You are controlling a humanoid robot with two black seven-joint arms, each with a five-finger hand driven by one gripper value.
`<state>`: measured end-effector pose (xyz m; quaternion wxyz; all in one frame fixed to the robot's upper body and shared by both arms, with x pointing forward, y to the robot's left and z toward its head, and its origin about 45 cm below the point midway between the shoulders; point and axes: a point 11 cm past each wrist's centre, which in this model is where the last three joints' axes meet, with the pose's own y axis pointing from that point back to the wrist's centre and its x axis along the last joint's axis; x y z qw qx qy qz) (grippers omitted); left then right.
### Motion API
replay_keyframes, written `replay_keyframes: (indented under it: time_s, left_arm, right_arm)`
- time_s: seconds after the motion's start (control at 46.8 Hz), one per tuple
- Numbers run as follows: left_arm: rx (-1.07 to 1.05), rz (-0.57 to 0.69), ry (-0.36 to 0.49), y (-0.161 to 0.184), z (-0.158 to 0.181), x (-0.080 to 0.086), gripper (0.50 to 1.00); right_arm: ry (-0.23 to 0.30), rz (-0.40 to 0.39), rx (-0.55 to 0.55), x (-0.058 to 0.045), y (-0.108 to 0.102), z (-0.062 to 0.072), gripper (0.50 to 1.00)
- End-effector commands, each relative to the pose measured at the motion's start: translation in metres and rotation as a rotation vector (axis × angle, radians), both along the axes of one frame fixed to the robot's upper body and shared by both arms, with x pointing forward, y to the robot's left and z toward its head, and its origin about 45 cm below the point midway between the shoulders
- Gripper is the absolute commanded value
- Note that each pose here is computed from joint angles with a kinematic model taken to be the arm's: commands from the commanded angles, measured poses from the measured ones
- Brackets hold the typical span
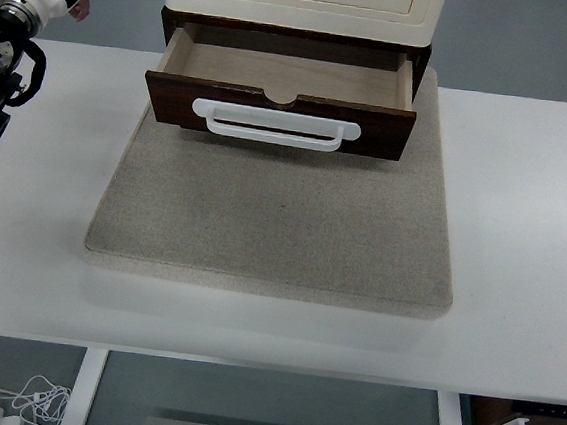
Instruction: Close the drawer under the combination cabinet
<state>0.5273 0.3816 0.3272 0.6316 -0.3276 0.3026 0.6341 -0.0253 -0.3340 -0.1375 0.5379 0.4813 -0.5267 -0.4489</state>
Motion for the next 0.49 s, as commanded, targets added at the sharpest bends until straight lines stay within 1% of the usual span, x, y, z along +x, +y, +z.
replay_keyframes:
  time_s: [0.0, 0.47]
  left_arm:
    - [0.001, 0.0, 0.001, -0.0001, -0.0003, 0.0, 0.996]
    - [-0.001, 0.009, 0.007, 0.0027, -0.0021, -0.0005, 0.996]
  right_arm:
    - [0.0, 0.0, 0.0, 0.0, 0.0, 0.0, 0.952]
    - [0.0, 0.0, 0.0, 0.0, 0.0, 0.0, 0.952]
